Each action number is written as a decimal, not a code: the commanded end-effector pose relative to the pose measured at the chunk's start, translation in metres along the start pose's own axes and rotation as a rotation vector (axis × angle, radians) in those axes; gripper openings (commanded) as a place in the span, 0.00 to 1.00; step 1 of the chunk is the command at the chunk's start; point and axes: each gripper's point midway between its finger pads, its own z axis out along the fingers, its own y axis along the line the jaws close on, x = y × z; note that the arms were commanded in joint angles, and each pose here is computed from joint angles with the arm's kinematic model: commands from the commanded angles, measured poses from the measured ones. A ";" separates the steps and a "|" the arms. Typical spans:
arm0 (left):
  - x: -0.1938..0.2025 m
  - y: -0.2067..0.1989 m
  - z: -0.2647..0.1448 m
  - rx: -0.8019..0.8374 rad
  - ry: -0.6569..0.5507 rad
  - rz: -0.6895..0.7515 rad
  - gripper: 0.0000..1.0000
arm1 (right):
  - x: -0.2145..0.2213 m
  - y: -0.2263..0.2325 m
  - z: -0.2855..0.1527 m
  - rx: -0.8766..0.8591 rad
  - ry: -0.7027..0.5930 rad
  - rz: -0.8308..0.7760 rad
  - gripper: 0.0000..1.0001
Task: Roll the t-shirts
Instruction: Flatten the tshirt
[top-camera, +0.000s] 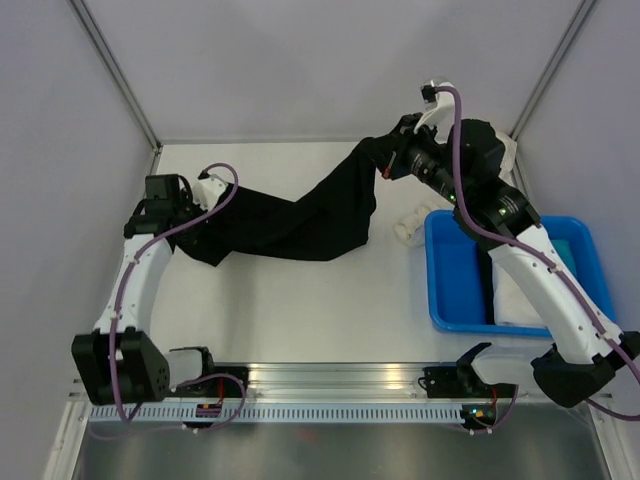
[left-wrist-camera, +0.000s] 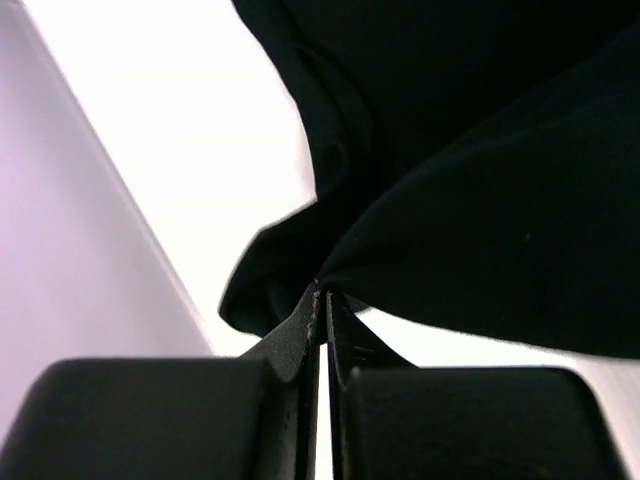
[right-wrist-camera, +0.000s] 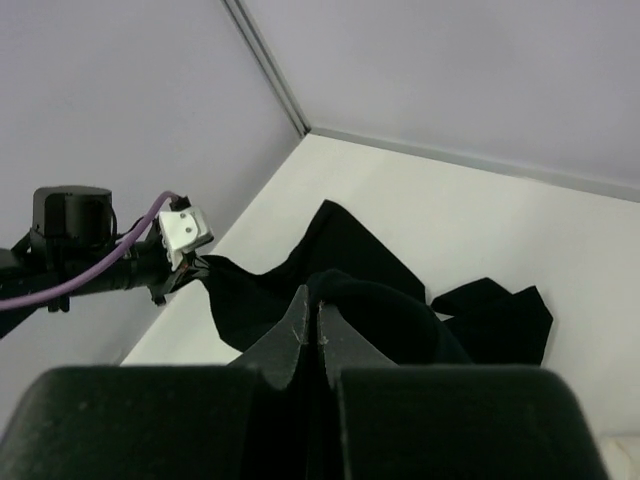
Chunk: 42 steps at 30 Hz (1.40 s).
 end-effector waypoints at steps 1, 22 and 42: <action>0.005 0.006 0.035 0.095 0.058 0.027 0.02 | 0.031 -0.026 0.032 0.063 0.083 -0.019 0.00; 0.031 -0.037 0.052 0.181 0.088 -0.090 0.63 | 0.124 -0.112 0.118 0.178 0.270 0.046 0.00; 0.111 -0.088 0.104 0.247 0.314 -0.063 0.70 | 0.145 -0.117 0.101 0.193 0.297 0.060 0.00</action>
